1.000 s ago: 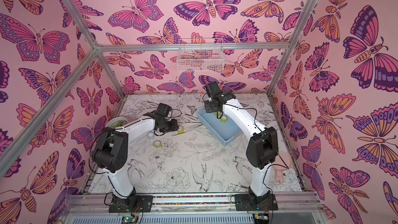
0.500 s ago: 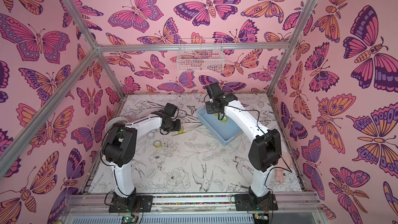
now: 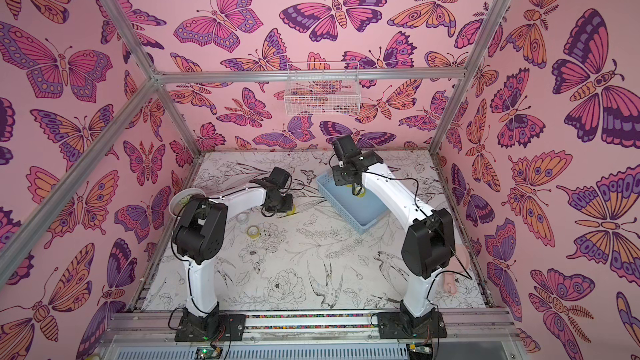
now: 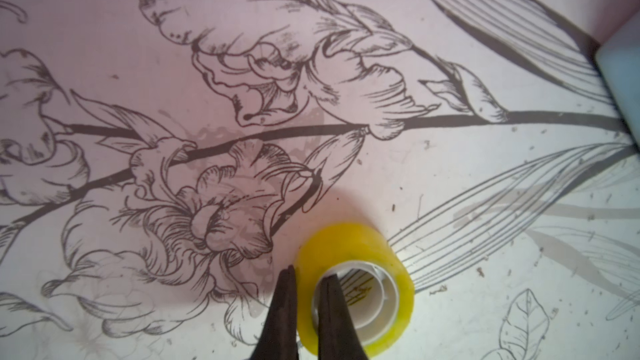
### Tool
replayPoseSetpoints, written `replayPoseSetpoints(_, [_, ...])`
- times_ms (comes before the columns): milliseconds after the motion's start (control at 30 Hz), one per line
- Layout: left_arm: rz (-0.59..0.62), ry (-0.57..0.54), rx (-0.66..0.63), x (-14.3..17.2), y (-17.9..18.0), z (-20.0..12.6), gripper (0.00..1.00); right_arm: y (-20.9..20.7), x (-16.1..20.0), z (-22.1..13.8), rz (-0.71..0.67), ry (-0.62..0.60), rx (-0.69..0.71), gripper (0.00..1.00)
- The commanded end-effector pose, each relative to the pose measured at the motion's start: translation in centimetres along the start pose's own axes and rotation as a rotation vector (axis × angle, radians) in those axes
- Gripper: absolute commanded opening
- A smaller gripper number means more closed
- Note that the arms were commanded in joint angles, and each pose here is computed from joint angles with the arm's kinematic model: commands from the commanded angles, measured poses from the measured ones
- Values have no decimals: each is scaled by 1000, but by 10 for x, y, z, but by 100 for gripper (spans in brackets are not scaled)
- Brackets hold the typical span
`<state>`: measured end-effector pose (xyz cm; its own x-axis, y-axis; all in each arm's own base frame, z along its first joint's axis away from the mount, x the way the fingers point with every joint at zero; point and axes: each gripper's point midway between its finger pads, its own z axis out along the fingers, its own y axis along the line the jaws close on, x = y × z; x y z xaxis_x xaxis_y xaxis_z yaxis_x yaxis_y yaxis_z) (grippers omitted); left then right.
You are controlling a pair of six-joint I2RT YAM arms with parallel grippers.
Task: Put the transparent tape into the storage box
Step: Pick up the tape from the center of the board.
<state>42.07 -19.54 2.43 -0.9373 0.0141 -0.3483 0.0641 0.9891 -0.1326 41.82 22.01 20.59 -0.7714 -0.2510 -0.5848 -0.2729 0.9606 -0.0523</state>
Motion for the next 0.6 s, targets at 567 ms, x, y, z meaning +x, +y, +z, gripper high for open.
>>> replayPoseSetpoints(567, [81,-163,18,-56,-27,-91,0,-31,-8,-23,59,-36,33,29])
